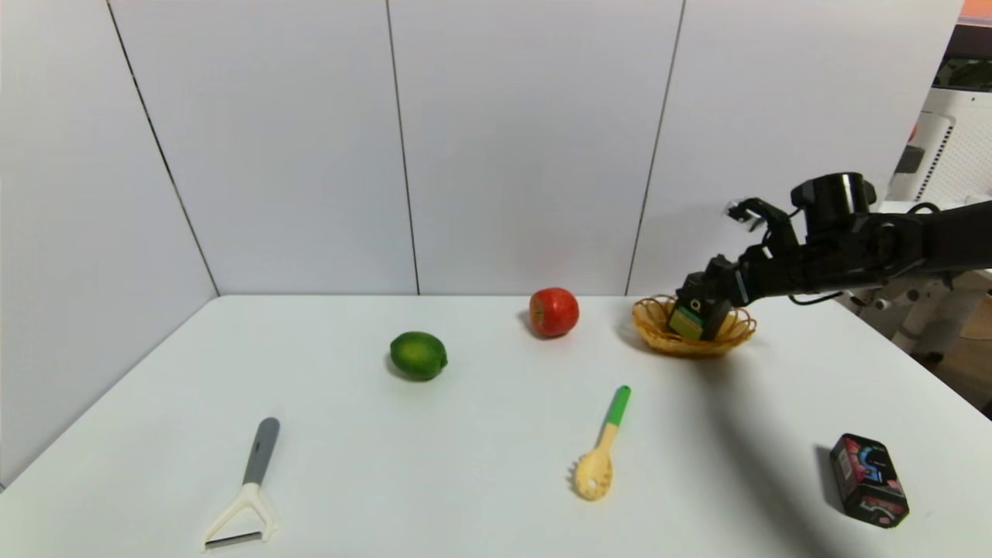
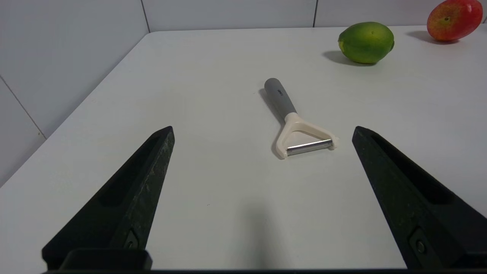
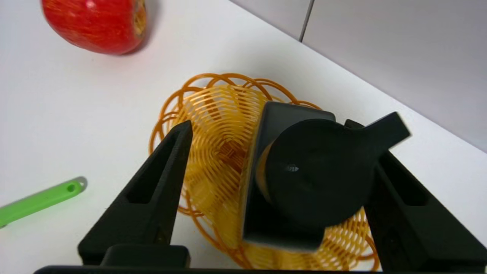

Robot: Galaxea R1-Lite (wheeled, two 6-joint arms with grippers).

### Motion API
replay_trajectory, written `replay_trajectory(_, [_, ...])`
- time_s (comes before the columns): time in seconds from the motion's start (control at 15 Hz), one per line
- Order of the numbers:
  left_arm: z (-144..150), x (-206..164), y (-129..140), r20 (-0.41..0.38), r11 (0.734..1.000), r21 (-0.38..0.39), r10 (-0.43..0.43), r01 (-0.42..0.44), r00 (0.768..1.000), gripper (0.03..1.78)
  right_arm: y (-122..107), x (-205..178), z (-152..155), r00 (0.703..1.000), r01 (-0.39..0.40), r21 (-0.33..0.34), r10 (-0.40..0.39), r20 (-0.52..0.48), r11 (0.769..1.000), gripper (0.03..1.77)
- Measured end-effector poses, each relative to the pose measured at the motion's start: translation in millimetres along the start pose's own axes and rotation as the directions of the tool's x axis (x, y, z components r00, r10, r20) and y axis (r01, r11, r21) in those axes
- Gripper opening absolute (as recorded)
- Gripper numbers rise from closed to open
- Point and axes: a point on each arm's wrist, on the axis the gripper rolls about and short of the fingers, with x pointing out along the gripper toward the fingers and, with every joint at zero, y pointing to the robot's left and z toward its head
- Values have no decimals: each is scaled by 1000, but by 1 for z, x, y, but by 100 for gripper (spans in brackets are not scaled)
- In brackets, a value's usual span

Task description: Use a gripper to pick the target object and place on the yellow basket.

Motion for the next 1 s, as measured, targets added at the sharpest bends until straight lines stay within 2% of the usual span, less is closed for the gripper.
replay_trajectory(0.33, [0,0,0,0,1000,0,0,0,1000,169,10,-39,1,999,42,15,-42,-5,999,155])
replay_trajectory(0.53, [0,0,0,0,1000,0,0,0,1000,169,28,-70,-10,989,127,72,-120,-90,989,160])
replay_trajectory(0.73, [0,0,0,0,1000,0,1,-1,1000,169,64,-115,-24,959,242,139,-215,-183,960,164])
replay_trajectory(1.0, [0,0,0,0,1000,0,0,0,1000,169,131,-183,-61,912,383,142,-348,-216,913,167])
